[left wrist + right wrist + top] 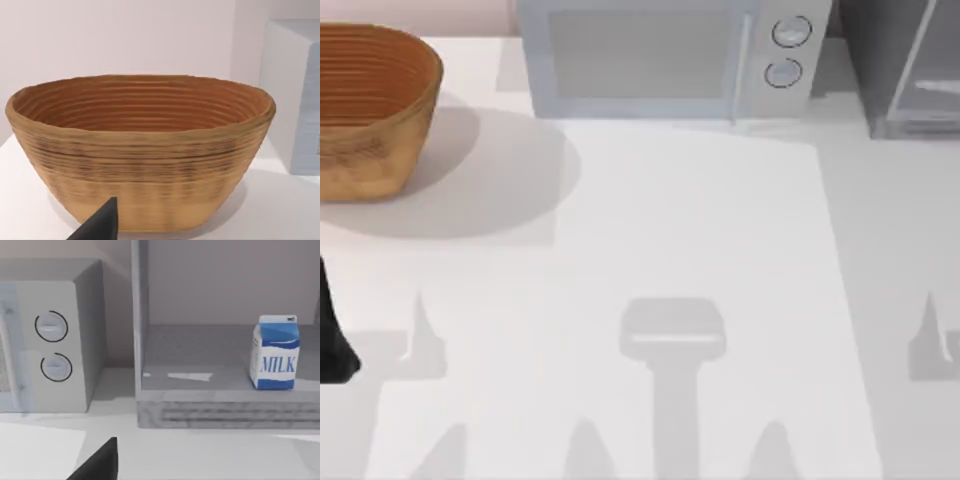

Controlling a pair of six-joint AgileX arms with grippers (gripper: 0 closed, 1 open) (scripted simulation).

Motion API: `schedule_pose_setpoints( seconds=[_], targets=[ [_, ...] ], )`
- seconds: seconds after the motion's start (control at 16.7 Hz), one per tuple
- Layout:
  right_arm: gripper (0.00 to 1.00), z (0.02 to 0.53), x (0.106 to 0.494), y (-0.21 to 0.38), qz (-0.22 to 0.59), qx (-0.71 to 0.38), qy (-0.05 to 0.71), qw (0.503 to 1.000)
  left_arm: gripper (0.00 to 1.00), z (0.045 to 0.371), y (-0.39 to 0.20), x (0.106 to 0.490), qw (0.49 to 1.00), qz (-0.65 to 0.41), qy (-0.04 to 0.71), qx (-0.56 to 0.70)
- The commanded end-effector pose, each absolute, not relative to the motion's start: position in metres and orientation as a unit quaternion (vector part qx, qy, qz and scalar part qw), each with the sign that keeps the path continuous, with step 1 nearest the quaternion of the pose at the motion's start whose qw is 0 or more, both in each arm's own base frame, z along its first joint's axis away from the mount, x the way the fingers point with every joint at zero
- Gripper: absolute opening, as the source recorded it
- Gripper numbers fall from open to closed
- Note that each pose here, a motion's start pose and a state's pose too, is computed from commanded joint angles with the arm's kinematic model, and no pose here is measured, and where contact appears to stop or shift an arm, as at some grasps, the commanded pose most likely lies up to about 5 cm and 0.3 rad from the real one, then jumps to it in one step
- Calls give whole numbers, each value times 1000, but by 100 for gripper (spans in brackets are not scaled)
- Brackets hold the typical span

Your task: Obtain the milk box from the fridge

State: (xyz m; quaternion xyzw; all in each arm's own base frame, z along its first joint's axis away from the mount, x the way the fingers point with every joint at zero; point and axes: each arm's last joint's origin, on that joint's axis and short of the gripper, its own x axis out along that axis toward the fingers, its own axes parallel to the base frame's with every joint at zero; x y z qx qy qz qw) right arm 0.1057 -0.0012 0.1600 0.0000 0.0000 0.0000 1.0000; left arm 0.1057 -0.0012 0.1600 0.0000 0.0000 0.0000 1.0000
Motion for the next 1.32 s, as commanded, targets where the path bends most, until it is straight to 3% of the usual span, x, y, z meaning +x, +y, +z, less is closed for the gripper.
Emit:
schedule_pose_setpoints(
  seconds=[0.36, 0.72, 1.32],
  targets=[
    [100, 168, 111, -4, 0, -2, -10, 1000, 100, 160, -1, 106, 1000, 0, 0, 0],
    [100, 181, 142, -21, -2, -10, -22, 1000, 100, 160, -1, 106, 1000, 0, 0, 0],
    [100, 132, 197, -77, -1, 9, 23, 1000, 100, 160, -1, 106, 1000, 0, 0, 0]
  ],
)
